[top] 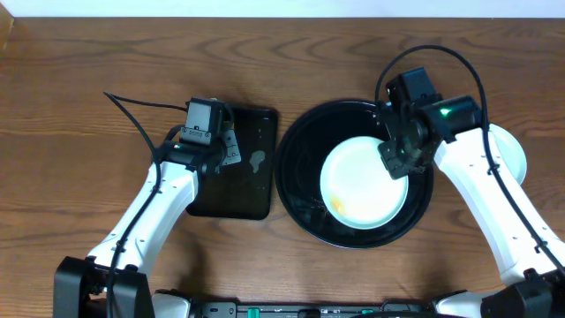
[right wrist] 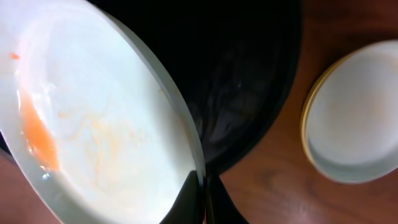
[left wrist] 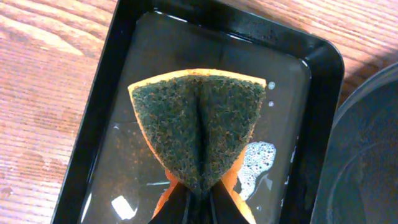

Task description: Clean dirty plates on tray and stack at the side

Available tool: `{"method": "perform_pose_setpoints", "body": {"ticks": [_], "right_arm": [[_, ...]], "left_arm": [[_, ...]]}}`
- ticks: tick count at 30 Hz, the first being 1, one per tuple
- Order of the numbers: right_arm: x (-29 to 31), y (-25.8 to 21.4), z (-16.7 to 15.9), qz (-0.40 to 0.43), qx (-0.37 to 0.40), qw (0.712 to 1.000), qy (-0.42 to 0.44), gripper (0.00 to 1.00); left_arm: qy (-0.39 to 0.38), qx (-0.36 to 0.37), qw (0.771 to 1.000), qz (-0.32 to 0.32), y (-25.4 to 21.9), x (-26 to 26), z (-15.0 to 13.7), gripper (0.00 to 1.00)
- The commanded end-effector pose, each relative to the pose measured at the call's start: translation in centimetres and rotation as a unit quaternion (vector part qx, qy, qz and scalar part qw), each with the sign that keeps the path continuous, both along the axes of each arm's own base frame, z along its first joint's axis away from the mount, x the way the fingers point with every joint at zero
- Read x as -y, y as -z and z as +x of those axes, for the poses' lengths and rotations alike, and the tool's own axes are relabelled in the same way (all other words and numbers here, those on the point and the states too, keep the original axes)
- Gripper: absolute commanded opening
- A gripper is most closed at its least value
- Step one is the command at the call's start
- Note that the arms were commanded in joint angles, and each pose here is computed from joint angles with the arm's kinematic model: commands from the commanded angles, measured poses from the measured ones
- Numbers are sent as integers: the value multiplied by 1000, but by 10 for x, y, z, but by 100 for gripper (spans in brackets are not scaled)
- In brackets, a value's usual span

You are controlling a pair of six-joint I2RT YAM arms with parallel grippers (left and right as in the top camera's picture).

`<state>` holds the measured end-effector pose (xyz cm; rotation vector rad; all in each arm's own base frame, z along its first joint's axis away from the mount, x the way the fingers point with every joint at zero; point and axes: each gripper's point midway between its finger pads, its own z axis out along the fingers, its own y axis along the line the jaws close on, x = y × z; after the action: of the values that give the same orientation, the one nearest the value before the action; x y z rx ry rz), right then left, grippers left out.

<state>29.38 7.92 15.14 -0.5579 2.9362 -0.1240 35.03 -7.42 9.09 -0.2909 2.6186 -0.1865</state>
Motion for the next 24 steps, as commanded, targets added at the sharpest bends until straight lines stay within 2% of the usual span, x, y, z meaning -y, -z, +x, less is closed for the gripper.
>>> {"method": "perform_pose_setpoints", "body": {"ticks": [1,4,7,18,24], "right_arm": [[-5,1,5,11,7,1000,21,1],[-5,-2,19,27,37,996,76,1],[-12,-1,19,47,32,995,78,1],[-1,10,-25,16,-64,995,81,1],[-4,8,-3,23,-20,996,80,1]], "left_arm": [[-8,0,1000,1,0,-3,3,8],[-8,-2,1000,2,1,-3,2,8],[-8,-7,1000,3,2,-3,0,8],[-8,-9,1000,4,2,-3,-1,8],[-8,-9,1000,4,2,-4,-1,8]]}}
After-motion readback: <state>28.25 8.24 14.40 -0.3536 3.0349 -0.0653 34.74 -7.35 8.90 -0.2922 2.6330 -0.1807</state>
